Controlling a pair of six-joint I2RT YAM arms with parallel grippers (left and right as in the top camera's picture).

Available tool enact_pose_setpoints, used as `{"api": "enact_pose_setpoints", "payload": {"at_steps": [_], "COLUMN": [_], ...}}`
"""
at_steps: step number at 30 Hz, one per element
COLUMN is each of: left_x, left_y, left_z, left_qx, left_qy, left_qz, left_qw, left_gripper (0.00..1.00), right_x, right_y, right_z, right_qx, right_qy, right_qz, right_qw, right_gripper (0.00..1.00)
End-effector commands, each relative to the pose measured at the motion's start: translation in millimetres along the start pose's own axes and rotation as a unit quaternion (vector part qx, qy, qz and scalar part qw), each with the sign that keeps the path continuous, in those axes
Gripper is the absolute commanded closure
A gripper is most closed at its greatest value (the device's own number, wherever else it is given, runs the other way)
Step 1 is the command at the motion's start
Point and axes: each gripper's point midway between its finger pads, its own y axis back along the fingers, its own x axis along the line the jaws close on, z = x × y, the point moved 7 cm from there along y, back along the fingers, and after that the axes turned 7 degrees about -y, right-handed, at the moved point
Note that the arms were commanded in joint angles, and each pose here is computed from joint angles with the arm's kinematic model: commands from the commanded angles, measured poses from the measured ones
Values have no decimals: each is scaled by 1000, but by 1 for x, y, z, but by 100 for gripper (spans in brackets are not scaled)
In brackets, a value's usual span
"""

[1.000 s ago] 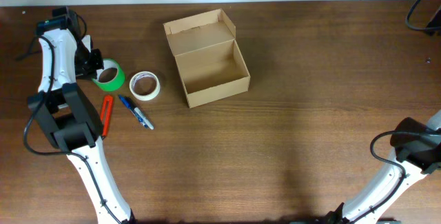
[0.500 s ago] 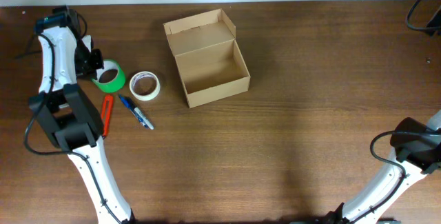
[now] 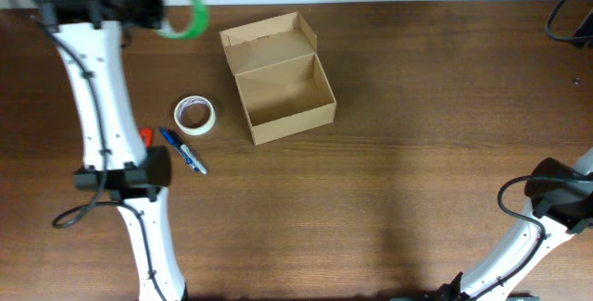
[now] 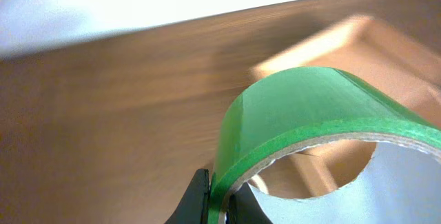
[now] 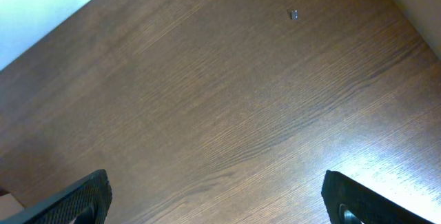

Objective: Pack container
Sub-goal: 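Lift the green tape roll and carry it over the box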

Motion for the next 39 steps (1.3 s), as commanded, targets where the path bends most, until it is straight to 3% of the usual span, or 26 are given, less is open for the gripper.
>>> {"api": "enact_pose_setpoints", "payload": {"at_steps": [1,6,12,18,39], "left_x": [-81,-156,-191,-195,-212], "left_y": [19,10,-24,-72,-149], "left_z": [20,23,22,12,-31], "left_qx": [-36,-29,14,68,152], "left_qy": [-173,-301,-345,-271,-257], "left_qz": [-71,-114,-76,-47,-101], "left_qw": [982,946,935,959,949], "left_gripper": [98,98,98,99,99], "right_x": [4,4,4,4,4], "right_y": [6,6,6,6,6], "right_z": [-2,-2,-2,-2,-2], "right_qx": [-2,-2,-2,-2,-2], "right_qy": [-1,-1,-1,-1,-1], "right_qz": [8,8,8,8,8], "right_qw": [1000,1000,1000,1000,1000], "right_gripper": [1,1,1,1,1]}}
